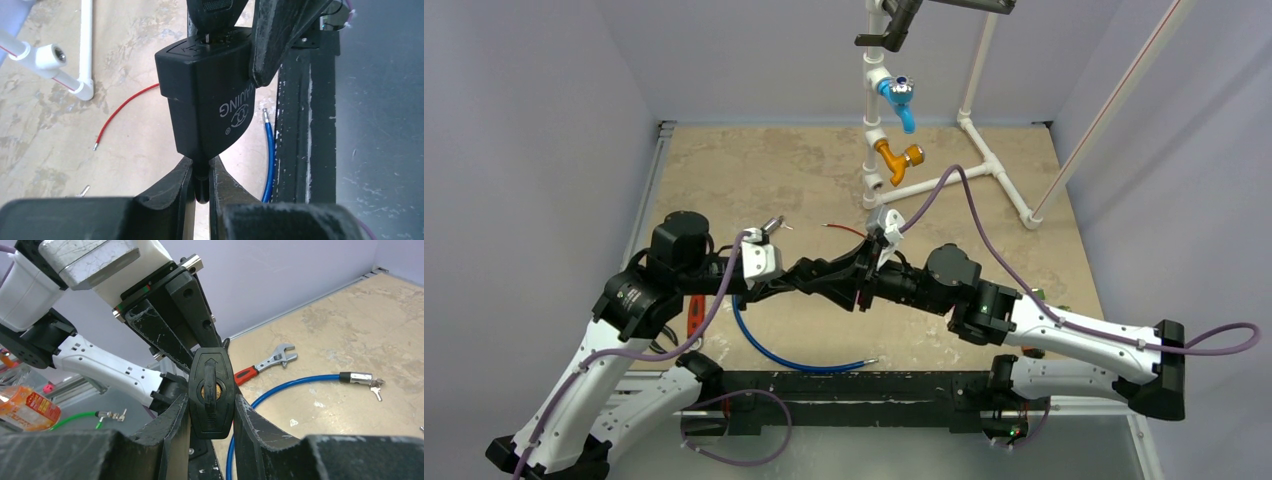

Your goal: Unlock with the key

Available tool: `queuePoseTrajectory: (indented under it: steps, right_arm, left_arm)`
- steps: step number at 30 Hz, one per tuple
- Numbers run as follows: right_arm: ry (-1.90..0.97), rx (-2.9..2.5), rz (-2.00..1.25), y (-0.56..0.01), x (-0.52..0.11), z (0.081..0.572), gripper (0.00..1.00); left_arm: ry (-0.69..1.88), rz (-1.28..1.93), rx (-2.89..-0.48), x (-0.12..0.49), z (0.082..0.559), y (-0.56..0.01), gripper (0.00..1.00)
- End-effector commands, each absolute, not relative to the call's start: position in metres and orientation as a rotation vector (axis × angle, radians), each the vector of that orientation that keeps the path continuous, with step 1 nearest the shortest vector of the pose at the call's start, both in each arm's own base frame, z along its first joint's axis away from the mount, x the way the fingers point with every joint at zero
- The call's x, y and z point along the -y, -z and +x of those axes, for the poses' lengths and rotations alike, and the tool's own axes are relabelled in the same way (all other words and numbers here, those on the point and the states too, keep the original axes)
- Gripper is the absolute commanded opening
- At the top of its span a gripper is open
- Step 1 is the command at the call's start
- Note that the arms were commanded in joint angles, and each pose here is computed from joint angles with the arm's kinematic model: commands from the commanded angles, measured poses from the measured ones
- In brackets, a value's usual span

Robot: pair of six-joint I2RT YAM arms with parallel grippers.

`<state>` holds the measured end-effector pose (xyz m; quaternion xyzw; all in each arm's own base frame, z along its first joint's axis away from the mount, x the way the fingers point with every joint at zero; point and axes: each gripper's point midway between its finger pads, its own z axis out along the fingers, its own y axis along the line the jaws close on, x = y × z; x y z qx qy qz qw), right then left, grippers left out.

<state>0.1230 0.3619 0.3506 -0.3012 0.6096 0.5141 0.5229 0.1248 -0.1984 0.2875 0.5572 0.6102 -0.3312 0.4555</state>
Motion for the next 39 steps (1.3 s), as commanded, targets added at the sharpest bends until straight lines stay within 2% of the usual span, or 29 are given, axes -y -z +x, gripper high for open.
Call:
queuePoseTrajectory:
  steps: [1,5,11,15,20,27,37,39]
  right_arm:
    - [-1.187,-1.347,-0.451,-0.402,-0.348,0.158,0.00]
    - [-1.165,-1.406,-0.432,-0.390,-0.350,0.164,0.00]
    - [-1.183,-1.522,-0.231,-0.373,-0.344,0.178,0.00]
    - [-1.175,-1.599,-0.095,-0.363,-0.347,0.191,0.00]
    - [-1.155,-1.663,0.088,-0.345,-0.342,0.206,0.00]
    - [-1.099,-1.721,0.291,-0.311,-0.317,0.229,0.00]
    - [-0.997,-1.763,0.437,-0.247,-0.277,0.270,0.00]
    - [-0.973,-1.772,0.450,-0.236,-0.271,0.277,0.00]
  left_arm:
    - [0.766,1.445,-1.385,0.196,0.118,-0.303,0.01]
    - [0.665,1.439,-1.374,0.192,0.131,-0.307,0.00]
    - [0.342,1.490,-1.328,0.174,0.164,-0.301,0.00]
    - [0.166,1.629,-1.283,0.168,0.180,-0.275,0.00]
    - [-0.040,1.877,-1.110,0.173,0.185,-0.227,0.00]
    - [-0.074,2.097,-0.951,0.181,0.176,-0.169,0.00]
    - [0.139,2.387,-0.898,0.190,0.152,-0.079,0.00]
    - [0.176,2.433,-0.879,0.188,0.146,-0.063,0.03]
